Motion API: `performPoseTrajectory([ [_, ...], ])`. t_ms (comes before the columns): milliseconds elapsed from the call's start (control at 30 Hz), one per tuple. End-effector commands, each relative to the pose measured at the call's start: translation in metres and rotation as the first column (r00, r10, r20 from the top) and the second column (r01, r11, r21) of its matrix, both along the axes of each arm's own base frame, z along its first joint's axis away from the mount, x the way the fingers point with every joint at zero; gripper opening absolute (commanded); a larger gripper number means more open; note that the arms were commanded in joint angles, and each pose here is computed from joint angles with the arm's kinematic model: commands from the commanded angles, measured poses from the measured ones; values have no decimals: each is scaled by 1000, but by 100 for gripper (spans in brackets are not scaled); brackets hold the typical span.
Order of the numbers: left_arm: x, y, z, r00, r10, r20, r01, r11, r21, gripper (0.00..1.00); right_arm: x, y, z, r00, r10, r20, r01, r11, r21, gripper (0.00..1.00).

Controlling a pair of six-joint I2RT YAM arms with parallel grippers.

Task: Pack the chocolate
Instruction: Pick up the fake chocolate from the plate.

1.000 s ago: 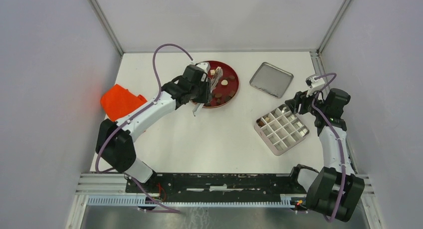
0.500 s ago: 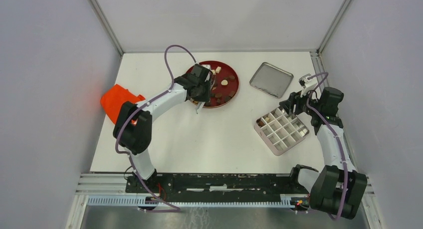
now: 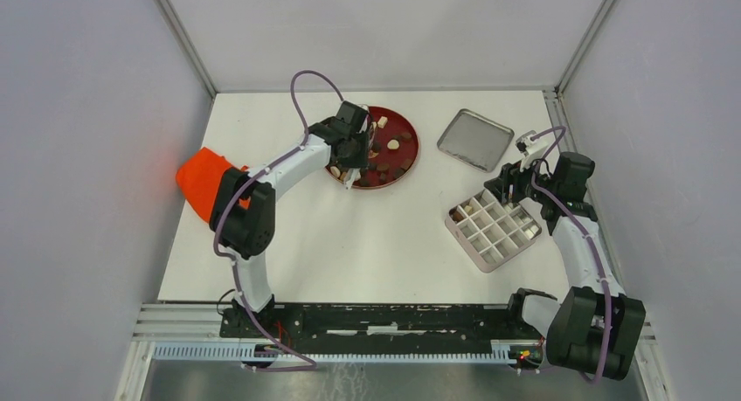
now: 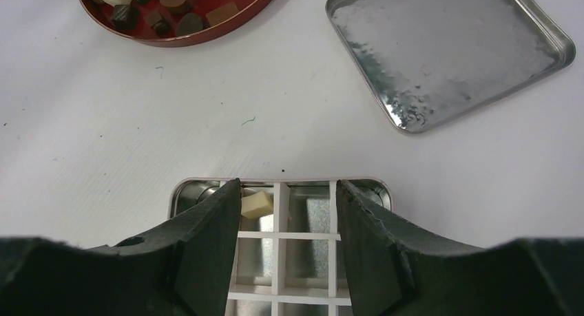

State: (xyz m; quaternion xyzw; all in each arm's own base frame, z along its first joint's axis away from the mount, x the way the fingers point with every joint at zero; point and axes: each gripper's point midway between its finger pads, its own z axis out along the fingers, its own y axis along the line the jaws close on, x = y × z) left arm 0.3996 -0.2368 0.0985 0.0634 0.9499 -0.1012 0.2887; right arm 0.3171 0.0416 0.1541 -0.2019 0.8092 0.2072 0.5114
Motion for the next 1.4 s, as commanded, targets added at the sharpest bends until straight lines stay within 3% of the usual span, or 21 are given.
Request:
performPoseTrajectory([
  [0,22,-6,18,998,-38,55,38,999,-6,37,9,-2,16,999,6,53,-5,1000,-25,59],
  [267,31,3,16,999,-33,31,32,999,33,36,8,0,16,998,11,54,-10,1000,-26,59],
  [567,28,7,11,996,-91,-10,91,995,-29,32,8,3,16,998,24,54,-22,999,-30,59],
  [767,26,12,0,993,-105,-50,104,995,-11,30,8,3,16,998,23,53,-21,999,-33,59],
  [1367,-16,15,17,985,-158,-72,153,986,-68,26,8,4,16,998,28,56,-26,999,-32,59],
])
